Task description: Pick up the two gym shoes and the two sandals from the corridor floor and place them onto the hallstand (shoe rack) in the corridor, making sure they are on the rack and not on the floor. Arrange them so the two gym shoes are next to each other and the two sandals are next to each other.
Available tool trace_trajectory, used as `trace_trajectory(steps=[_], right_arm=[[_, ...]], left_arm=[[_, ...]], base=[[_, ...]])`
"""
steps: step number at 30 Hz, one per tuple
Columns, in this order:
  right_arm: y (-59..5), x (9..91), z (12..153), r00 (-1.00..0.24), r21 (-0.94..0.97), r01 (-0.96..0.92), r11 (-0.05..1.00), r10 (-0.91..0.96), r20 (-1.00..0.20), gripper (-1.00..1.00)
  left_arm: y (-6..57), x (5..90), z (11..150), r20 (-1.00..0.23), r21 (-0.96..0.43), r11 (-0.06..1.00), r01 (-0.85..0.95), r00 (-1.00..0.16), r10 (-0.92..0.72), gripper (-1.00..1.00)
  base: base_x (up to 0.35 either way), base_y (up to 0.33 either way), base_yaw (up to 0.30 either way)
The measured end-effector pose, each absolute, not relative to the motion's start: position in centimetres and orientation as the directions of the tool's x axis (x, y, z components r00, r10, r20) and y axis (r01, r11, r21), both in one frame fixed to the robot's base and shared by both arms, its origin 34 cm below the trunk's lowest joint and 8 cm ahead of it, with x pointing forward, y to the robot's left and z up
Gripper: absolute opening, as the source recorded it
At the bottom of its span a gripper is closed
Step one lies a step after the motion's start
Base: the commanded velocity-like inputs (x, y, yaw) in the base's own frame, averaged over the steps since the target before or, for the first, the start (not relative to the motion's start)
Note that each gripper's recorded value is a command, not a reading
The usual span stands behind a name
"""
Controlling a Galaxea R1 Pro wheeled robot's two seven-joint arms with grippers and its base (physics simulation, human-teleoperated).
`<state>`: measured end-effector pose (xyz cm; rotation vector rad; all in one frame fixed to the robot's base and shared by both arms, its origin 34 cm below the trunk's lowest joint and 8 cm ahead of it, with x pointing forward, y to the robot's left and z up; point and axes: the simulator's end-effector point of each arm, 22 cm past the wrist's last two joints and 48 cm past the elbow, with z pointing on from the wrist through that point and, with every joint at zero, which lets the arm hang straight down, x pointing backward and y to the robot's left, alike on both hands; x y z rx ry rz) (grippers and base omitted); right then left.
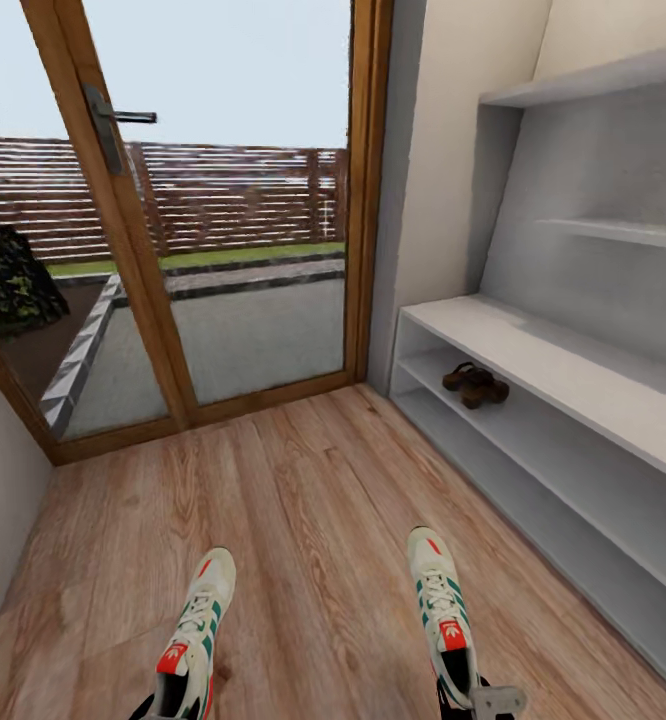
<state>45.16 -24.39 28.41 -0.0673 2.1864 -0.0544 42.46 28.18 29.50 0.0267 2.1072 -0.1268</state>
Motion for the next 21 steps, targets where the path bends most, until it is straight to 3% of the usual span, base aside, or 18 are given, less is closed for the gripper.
trace_trajectory(steps=[7, 21], right_arm=[[-24.41, 45.17, 28.4, -0.577, -0.065, -0.028, 0.997, -0.069, -0.814, -1.0], [-24.4, 45.14, 28.36, -0.578, -0.064, -0.028, 0.998, -0.069, -0.813, -1.0]], left_arm=[[28.24, 42.48, 29.55, -0.858, -0.08, 0.994, 0.068, -0.512, -0.034, -1.0], [28.38, 42.53, 29.53, -0.858, -0.083, 0.995, 0.06, -0.512, -0.04, -1.0]], base=[[0.266, 0.17, -0.265], [0.018, 0.017, -0.265]])
